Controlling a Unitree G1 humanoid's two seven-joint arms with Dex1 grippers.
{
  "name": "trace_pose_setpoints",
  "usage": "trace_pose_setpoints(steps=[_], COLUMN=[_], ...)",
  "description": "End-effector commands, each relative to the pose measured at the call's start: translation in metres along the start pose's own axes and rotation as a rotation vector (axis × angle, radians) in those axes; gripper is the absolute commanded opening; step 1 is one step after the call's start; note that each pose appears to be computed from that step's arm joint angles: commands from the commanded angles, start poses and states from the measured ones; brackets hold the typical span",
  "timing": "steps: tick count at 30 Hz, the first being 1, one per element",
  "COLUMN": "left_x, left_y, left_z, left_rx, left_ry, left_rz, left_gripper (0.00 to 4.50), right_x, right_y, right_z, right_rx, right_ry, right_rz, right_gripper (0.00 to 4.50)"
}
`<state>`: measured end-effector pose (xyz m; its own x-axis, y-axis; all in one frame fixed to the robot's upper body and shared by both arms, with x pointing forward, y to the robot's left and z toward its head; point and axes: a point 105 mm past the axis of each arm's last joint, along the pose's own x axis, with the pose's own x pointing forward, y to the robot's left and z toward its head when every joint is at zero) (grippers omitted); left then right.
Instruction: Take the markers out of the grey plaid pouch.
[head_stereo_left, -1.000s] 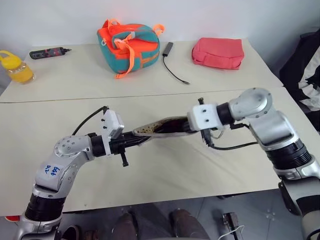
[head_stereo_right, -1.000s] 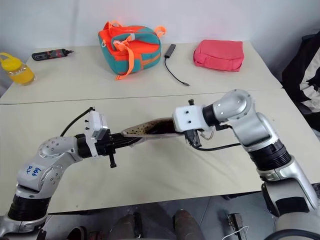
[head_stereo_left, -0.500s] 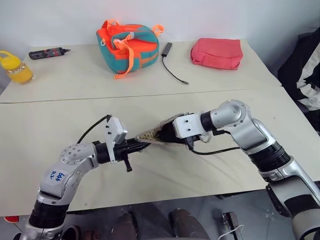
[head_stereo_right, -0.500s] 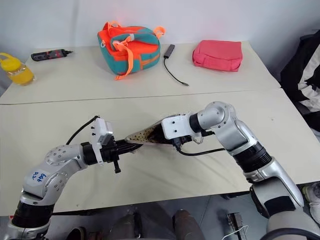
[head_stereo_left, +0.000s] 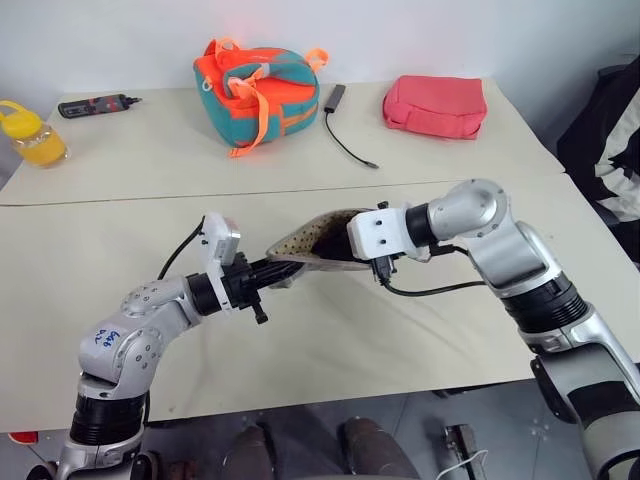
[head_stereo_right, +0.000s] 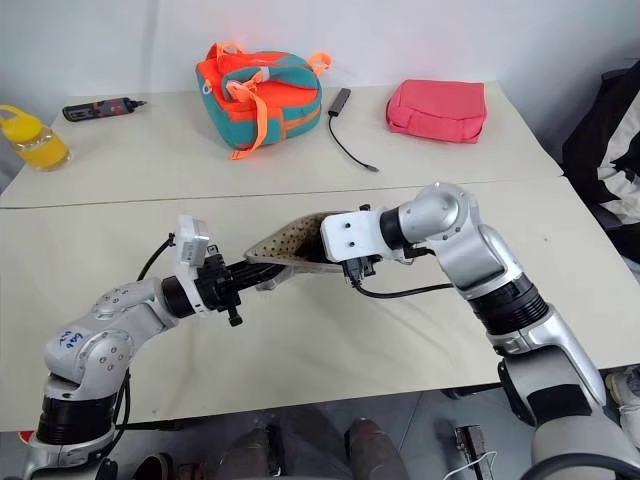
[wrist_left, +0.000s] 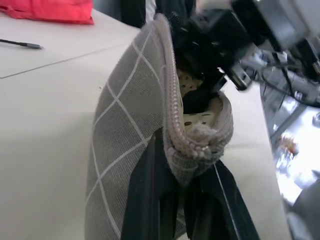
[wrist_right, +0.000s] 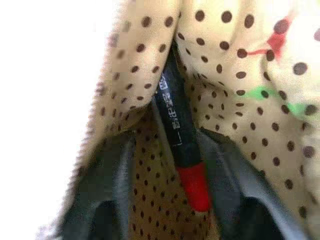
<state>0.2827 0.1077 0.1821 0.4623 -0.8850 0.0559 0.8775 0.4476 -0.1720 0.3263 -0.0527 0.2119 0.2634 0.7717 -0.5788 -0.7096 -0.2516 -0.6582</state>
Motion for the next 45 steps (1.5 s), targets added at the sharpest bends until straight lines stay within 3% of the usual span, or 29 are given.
trace_pose_setpoints(steps=[1, 3, 6, 12, 18, 24, 31, 34, 37, 45], left_x=[0.001, 0.000, -0.001, 0.003, 0.004, 0.004, 0.008, 0.008, 0.007, -0.008], left_y=[-0.015, -0.017, -0.021, -0.011, -0.009, -0.007, -0.008, -0.008, -0.006, 0.022], left_z=[0.014, 0.010, 0.000, -0.026, -0.031, -0.026, -0.024, -0.024, -0.023, -0.008], left_rx=[-0.054, -0.141, -0.182, -0.066, -0.002, -0.005, 0.007, 0.004, 0.007, 0.142], left_ry=[-0.063, -0.062, -0.014, 0.107, 0.106, 0.074, 0.067, 0.064, 0.062, 0.057], left_rz=[-0.072, -0.099, -0.132, -0.046, -0.024, -0.017, -0.025, -0.023, -0.009, 0.131], left_gripper=[0.00, 0.00, 0.00, 0.00, 0.00, 0.00, 0.00, 0.00, 0.00, 0.00], right_x=[-0.014, -0.015, -0.011, 0.016, 0.032, 0.044, 0.058, 0.061, 0.056, 0.006], right_y=[-0.004, -0.008, -0.003, 0.022, 0.031, 0.004, 0.025, 0.028, 0.020, -0.015], right_z=[0.020, 0.028, 0.017, -0.027, -0.032, -0.031, -0.047, -0.051, -0.048, 0.004], right_rx=[-0.035, -0.027, 0.000, -0.016, -0.041, -0.095, -0.075, -0.076, -0.083, 0.003], right_ry=[-0.047, -0.067, 0.012, 0.206, 0.222, 0.202, 0.228, 0.235, 0.220, 0.023], right_rz=[0.027, 0.037, 0.088, 0.150, 0.158, 0.008, 0.071, 0.072, 0.035, -0.077], right_gripper=[2.09, 2.09, 2.09, 2.09, 2.09, 2.09, 2.09, 1.52, 0.67, 0.64])
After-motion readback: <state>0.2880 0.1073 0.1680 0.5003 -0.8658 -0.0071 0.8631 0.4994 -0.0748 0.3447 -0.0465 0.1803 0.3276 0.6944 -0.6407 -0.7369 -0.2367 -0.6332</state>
